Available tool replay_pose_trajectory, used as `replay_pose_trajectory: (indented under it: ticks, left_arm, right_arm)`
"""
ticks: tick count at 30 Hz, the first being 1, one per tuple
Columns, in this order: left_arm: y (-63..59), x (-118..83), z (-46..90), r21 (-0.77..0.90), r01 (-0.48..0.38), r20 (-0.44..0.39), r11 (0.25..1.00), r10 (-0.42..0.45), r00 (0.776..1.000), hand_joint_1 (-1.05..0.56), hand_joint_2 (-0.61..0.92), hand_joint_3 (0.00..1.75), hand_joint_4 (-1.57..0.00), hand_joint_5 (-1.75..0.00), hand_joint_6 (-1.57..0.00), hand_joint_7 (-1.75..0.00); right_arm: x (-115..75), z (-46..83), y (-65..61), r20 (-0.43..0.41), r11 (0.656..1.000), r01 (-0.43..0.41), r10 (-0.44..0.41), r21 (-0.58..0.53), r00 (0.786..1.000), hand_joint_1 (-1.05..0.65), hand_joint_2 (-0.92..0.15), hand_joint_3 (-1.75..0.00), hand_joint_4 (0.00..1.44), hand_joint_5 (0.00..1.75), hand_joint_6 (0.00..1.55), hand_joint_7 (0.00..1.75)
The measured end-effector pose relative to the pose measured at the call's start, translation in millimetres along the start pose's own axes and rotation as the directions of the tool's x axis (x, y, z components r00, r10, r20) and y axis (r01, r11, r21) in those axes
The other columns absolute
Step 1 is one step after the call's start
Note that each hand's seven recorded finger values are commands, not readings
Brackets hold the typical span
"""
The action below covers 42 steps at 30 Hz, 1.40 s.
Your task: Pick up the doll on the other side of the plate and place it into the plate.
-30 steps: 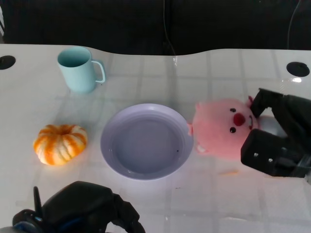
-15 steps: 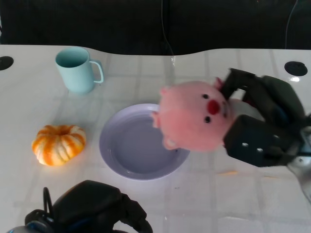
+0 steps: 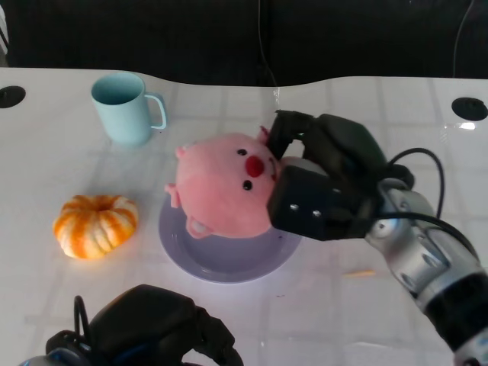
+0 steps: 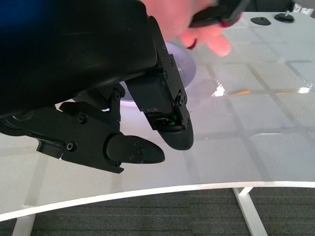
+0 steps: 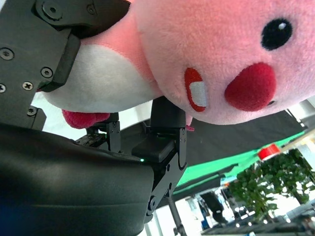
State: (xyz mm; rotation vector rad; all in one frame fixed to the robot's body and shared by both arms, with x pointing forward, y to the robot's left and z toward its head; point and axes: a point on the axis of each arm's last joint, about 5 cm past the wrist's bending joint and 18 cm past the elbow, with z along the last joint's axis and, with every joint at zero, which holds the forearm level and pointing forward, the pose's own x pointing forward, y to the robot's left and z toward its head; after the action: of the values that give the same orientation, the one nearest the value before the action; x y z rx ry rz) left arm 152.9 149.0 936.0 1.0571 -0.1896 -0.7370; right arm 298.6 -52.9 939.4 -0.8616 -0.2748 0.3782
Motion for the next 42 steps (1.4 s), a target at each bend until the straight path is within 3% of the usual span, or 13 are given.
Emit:
replay_pose_trajectory:
  ticks: [1, 2, 3, 5, 9, 17, 22, 26, 28, 33, 35, 37, 42]
  left_arm:
    - [0.0, 0, 0.0, 0.001, 0.000, 0.000, 1.000, 0.000, 1.000, -0.24, 0.92, 0.23, -0.79, -1.29, -1.10, -0.03]
    - [0.0, 0, 0.0, 0.001, 0.000, -0.001, 1.000, 0.000, 1.000, -0.24, 0.92, 0.23, -0.78, -1.29, -1.10, -0.02]
    - [-0.1, 0, 0.0, 0.000, 0.000, -0.001, 1.000, 0.000, 1.000, -0.24, 0.92, 0.24, -0.78, -1.29, -1.10, -0.02]
    - [-0.2, 0, -0.1, -0.002, 0.000, -0.003, 1.000, 0.000, 1.000, -0.24, 0.92, 0.25, -0.78, -1.31, -1.10, -0.02]
    - [-0.2, 0, 0.0, -0.002, 0.000, -0.003, 1.000, 0.000, 1.000, -0.23, 0.92, 0.23, -0.77, -1.34, -1.11, -0.03]
    - [-0.3, 0, 0.3, -0.003, -0.002, 0.000, 1.000, 0.002, 1.000, -0.23, 0.92, 0.23, -0.77, -1.35, -1.11, -0.03]
    - [-0.5, 0, 0.2, -0.001, -0.003, 0.005, 1.000, 0.003, 1.000, -0.24, 0.92, 0.25, -0.76, -1.34, -1.10, -0.02]
    - [-0.3, 0, -0.1, -0.002, -0.003, 0.001, 1.000, 0.003, 1.000, -0.24, 0.92, 0.25, -0.77, -1.30, -1.10, -0.02]
    - [-0.1, 1, -0.1, -0.004, -0.002, -0.001, 1.000, 0.002, 1.000, -0.25, 0.92, 0.26, -0.76, -1.28, -1.10, -0.02]
    - [0.9, 2, -0.2, -0.004, -0.003, -0.010, 1.000, 0.003, 1.000, -0.25, 0.92, 0.26, -0.76, -1.25, -1.09, -0.02]
    - [1.5, 3, 0.2, -0.002, -0.004, -0.010, 1.000, 0.004, 1.000, -0.25, 0.92, 0.26, -0.77, -1.24, -1.09, -0.02]
    - [1.7, 3, 0.7, 0.000, -0.003, -0.010, 1.000, 0.003, 1.000, -0.25, 0.92, 0.25, -0.77, -1.22, -1.09, -0.02]
    - [2.1, 4, 0.6, 0.002, -0.002, -0.008, 1.000, 0.002, 1.000, -0.25, 0.92, 0.25, -0.78, -1.22, -1.09, -0.02]
  right_arm:
    - [1.7, 1.7, 1.8, 0.000, 1.000, -0.009, 0.009, 0.003, 1.000, -0.19, -0.49, -0.84, 0.78, 1.65, 0.83, 1.08]
    - [2.8, 3.0, 3.0, 0.001, 1.000, -0.021, 0.021, 0.005, 1.000, -0.22, -0.59, -0.69, 0.75, 1.38, 0.81, 0.80]
    - [3.6, 4.1, 3.8, 0.004, 0.999, -0.041, 0.041, 0.004, 0.999, -0.28, -0.76, -0.43, 0.71, 0.94, 0.76, 0.43]
    - [3.9, 5.5, 5.8, 0.010, 0.994, -0.112, 0.112, -0.007, 0.994, -0.40, -0.89, -0.24, 0.54, 0.54, 0.58, 0.10]
    - [3.2, 8.9, 6.9, 0.011, 0.972, -0.224, 0.225, -0.077, 0.974, -0.57, -0.92, -0.17, 0.31, 0.32, 0.39, 0.01]
    - [-1.4, 16.4, -7.8, 0.037, 0.962, -0.210, 0.219, -0.173, 0.975, -0.69, -0.92, -0.16, 0.24, 0.30, 0.33, 0.00]
    - [-9.6, 15.0, -15.5, 0.061, 0.962, -0.198, 0.213, -0.186, 0.975, -0.71, -0.92, -0.15, 0.27, 0.34, 0.36, 0.02]
    - [-20.9, 12.8, -28.9, 0.106, 0.973, -0.157, 0.177, -0.169, 0.979, -0.71, -0.92, -0.15, 0.31, 0.37, 0.39, 0.03]
    - [-28.6, 10.0, -35.5, 0.129, 0.978, -0.125, 0.147, -0.164, 0.981, -0.67, -0.92, -0.18, 0.40, 0.44, 0.47, 0.07]
    - [-54.4, -3.8, -41.2, 0.150, 0.993, -0.022, 0.040, -0.116, 0.988, -0.57, -0.92, -0.26, 0.64, 0.71, 0.68, 0.15]
    - [-66.4, -11.2, -42.2, 0.141, 0.998, 0.020, -0.012, -0.057, 0.990, -0.45, -0.92, -0.21, 0.74, 0.82, 0.76, 0.18]
    - [-79.5, -19.8, -43.6, 0.123, 0.999, 0.052, -0.052, 0.006, 0.991, -0.30, -0.90, -0.14, 0.75, 0.96, 0.84, 0.21]
    - [-113.4, -44.6, -47.3, 0.051, 0.991, 0.098, -0.103, 0.088, 0.993, -0.13, -0.88, -0.12, 0.79, 1.04, 0.97, 0.28]
